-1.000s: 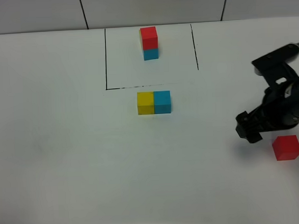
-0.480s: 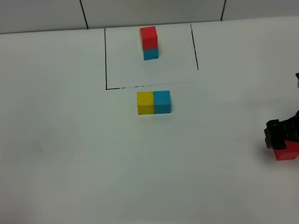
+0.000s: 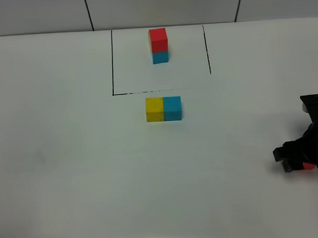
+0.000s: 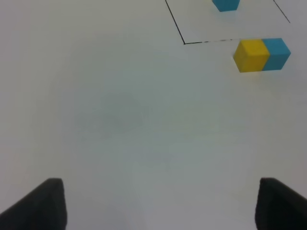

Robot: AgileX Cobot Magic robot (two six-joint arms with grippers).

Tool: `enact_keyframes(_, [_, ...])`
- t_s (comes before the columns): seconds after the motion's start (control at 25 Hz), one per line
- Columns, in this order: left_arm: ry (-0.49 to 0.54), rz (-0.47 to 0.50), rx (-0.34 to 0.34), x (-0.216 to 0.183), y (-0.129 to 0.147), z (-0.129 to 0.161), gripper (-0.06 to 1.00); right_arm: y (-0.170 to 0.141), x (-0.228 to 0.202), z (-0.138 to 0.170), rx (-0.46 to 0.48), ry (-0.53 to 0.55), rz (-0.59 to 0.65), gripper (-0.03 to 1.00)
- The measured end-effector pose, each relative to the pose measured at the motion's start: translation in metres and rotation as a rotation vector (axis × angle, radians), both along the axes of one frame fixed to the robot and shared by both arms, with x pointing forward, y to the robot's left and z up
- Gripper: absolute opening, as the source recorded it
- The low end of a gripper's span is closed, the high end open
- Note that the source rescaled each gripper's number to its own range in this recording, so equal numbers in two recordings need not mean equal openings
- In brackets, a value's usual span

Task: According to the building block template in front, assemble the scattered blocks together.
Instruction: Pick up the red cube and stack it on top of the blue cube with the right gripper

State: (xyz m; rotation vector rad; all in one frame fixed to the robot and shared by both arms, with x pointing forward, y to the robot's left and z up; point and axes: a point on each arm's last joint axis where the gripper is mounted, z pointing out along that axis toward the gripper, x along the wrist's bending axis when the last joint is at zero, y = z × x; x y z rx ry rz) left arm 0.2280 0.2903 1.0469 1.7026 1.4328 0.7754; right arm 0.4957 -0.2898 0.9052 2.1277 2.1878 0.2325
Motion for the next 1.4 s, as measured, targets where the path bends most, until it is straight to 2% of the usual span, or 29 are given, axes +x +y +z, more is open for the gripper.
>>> enact_keyframes(0.04, [0.000, 0.000, 0.000, 0.000, 0.000, 0.000, 0.76, 0.000, 0.000, 0.000, 0.001, -0.005, -0.002, 0.00])
enact_keyframes(0.08, [0.000, 0.000, 0.000, 0.000, 0.000, 0.000, 0.76, 0.000, 0.001, 0.000, 0.000, -0.008, 0.001, 0.03])
enact_keyframes(0.2, [0.000, 0.000, 0.000, 0.000, 0.000, 0.000, 0.76, 0.001, 0.003, 0.002, -0.009, -0.012, 0.038, 0.02])
enact_keyframes(0.4, [0.000, 0.000, 0.000, 0.000, 0.000, 0.000, 0.76, 0.016, 0.014, 0.020, -0.071, -0.009, 0.204, 0.02])
enact_keyframes(0.48, [0.000, 0.000, 0.000, 0.000, 0.000, 0.000, 0.76, 0.029, 0.020, 0.029, -0.118, -0.010, 0.332, 0.01])
enact_keyframes(0.6, [0.000, 0.000, 0.000, 0.000, 0.000, 0.000, 0.76, 0.059, 0.029, 0.047, -0.196, -0.046, 0.612, 0.01])
enact_keyframes(0.72, [0.000, 0.000, 0.000, 0.000, 0.000, 0.000, 0.76, 0.092, 0.038, 0.067, -0.234, -0.109, 0.857, 0.01])
enact_keyframes(0.88, [0.000, 0.000, 0.000, 0.000, 0.000, 0.000, 0.76, 0.123, 0.060, 0.093, -0.255, -0.154, 1.079, 0.01])
enact_keyframes(1.04, [0.000, 0.000, 0.000, 0.000, 0.000, 0.000, 0.76, 0.149, 0.083, 0.101, -0.241, -0.125, 1.274, 0.01])
enact_keyframes(1.2, [0.000, 0.000, 0.000, 0.000, 0.000, 0.000, 0.76, 0.168, 0.104, 0.091, -0.208, -0.083, 1.411, 0.01])
enact_keyframes(1.4, [0.000, 0.000, 0.000, 0.000, 0.000, 0.000, 0.76, 0.182, 0.124, 0.078, -0.172, -0.079, 1.454, 0.01])
